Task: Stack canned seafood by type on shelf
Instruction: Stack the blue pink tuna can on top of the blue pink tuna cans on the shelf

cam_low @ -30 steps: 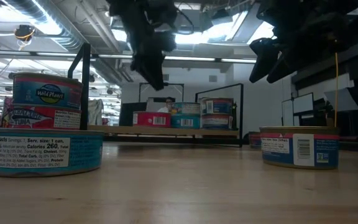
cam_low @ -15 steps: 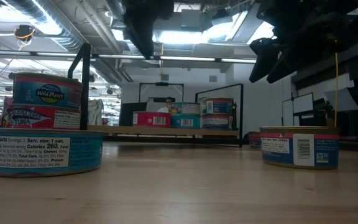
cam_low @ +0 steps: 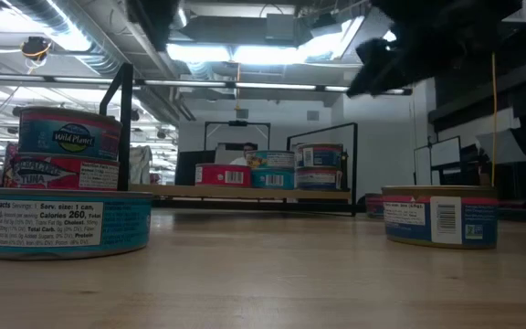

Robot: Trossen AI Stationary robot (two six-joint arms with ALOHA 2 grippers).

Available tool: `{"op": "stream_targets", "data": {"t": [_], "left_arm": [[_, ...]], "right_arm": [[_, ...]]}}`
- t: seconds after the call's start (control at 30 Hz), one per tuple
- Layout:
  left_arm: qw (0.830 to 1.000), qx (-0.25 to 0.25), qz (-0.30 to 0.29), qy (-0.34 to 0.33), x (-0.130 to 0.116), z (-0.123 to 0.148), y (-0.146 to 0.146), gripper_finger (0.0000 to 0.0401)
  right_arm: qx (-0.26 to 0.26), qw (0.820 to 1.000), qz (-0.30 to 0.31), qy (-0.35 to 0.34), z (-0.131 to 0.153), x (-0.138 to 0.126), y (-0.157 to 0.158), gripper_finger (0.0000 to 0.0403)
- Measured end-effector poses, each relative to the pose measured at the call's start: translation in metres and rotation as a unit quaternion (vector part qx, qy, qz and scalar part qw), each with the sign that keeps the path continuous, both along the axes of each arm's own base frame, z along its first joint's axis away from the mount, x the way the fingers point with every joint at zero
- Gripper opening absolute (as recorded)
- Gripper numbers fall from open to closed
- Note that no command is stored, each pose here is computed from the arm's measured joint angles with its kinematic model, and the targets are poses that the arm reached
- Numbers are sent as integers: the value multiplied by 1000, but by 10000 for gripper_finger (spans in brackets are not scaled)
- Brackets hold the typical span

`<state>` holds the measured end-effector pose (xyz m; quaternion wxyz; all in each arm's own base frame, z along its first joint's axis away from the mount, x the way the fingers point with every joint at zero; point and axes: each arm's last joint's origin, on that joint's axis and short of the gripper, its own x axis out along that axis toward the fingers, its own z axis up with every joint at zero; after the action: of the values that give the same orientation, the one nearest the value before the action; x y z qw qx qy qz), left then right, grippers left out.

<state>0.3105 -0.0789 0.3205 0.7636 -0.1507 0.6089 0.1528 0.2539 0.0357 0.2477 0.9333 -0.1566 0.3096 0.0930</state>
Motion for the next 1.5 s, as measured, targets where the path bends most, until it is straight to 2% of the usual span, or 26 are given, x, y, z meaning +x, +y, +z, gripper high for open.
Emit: {"op": "stream_targets", "data": {"t": [0.17, 0.43, 0.63, 0.83, 0.93, 1.1, 1.27, 1.5], "left_arm": [[1000, -15, 16, -5, -9, -1, -31, 92], [1000, -14, 28, 4, -23, -20, -69, 104], [999, -2, 42, 31, -33, -40, -77, 138], [998, 20, 22, 61, -38, -57, -74, 186], [997, 30, 14, 75, -41, -67, -72, 195], [995, 45, 21, 88, -45, -80, -69, 188], [994, 62, 29, 82, -46, -83, -68, 174], [996, 69, 25, 59, -43, -82, -69, 159]], "right_arm": [[-11, 998, 39, -54, -1, 17, 4, 241], [-71, 987, 87, -119, -29, 56, 10, 241], [-100, 969, 96, -202, -44, 81, 14, 241], [-91, 955, 129, -250, -57, 94, 18, 241], [-100, 952, 148, -249, -63, 104, 20, 241], [-109, 948, 151, -259, -63, 131, 24, 241], [-133, 948, 165, -240, -65, 153, 27, 241], [-133, 952, 168, -217, -76, 176, 30, 241]]}}
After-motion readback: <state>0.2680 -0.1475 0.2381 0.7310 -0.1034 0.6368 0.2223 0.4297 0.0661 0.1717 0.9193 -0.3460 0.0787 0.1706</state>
